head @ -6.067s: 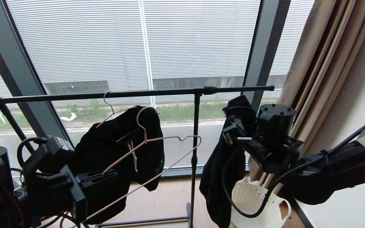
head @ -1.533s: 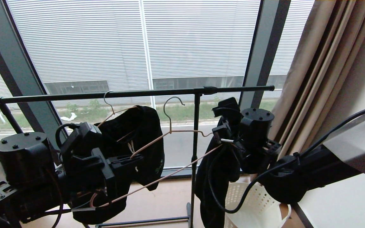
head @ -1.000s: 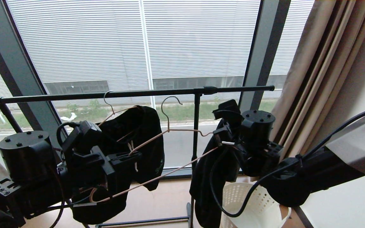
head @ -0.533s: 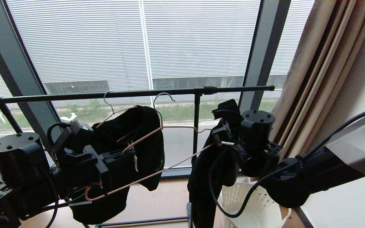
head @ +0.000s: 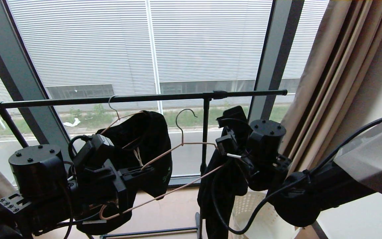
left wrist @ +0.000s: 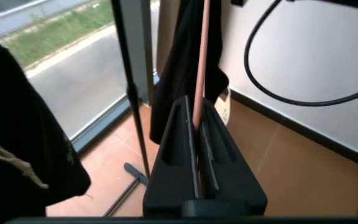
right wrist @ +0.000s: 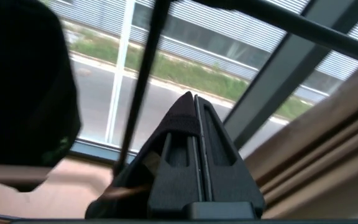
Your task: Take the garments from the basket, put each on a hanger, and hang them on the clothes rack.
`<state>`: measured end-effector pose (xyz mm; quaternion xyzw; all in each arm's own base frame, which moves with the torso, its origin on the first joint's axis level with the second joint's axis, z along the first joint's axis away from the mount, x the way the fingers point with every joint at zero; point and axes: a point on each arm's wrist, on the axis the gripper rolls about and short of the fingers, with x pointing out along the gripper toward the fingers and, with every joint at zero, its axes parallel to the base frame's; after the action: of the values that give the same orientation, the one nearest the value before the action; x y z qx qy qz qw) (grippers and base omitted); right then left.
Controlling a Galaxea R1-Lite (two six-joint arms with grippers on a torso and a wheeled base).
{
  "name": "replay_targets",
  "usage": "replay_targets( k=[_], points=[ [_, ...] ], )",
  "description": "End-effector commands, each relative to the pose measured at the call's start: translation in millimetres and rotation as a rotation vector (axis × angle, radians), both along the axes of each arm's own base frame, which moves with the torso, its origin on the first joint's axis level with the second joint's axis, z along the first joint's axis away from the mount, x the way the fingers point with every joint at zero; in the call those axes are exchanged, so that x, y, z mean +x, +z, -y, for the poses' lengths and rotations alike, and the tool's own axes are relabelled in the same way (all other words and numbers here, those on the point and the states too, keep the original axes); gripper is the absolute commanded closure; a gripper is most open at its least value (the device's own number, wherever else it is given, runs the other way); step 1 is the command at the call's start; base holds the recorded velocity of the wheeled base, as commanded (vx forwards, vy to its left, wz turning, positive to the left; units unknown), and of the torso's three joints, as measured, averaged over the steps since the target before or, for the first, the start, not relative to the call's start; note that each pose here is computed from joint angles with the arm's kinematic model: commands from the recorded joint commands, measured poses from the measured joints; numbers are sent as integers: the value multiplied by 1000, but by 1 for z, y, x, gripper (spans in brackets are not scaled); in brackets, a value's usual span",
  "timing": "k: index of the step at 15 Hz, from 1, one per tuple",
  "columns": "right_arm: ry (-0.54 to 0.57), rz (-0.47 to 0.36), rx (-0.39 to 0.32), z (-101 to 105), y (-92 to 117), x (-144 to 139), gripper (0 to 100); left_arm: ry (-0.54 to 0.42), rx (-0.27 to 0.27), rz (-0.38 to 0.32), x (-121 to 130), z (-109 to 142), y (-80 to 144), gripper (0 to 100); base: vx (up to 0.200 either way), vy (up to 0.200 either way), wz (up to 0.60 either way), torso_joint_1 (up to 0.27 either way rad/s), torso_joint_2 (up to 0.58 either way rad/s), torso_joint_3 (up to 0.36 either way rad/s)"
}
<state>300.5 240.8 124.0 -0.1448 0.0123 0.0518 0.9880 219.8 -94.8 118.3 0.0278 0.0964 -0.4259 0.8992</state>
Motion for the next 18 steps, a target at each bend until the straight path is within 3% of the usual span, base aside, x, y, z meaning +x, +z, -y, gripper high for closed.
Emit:
replay_targets(
  k=[1, 6, 18],
  points=[
    [35, 8, 7, -6, 4, -13, 100, 2, 2, -17, 3, 1, -5, 100, 0, 0, 0, 0, 0, 0],
    [115, 20, 19, -19, 14, -42, 100, 11, -13, 21, 6, 0, -4, 100, 0, 0, 0, 0, 0, 0],
    [242, 55, 76, -57, 17, -81, 100, 0, -30, 60, 2, 1, -17, 100, 0, 0, 0, 0, 0, 0]
  ],
)
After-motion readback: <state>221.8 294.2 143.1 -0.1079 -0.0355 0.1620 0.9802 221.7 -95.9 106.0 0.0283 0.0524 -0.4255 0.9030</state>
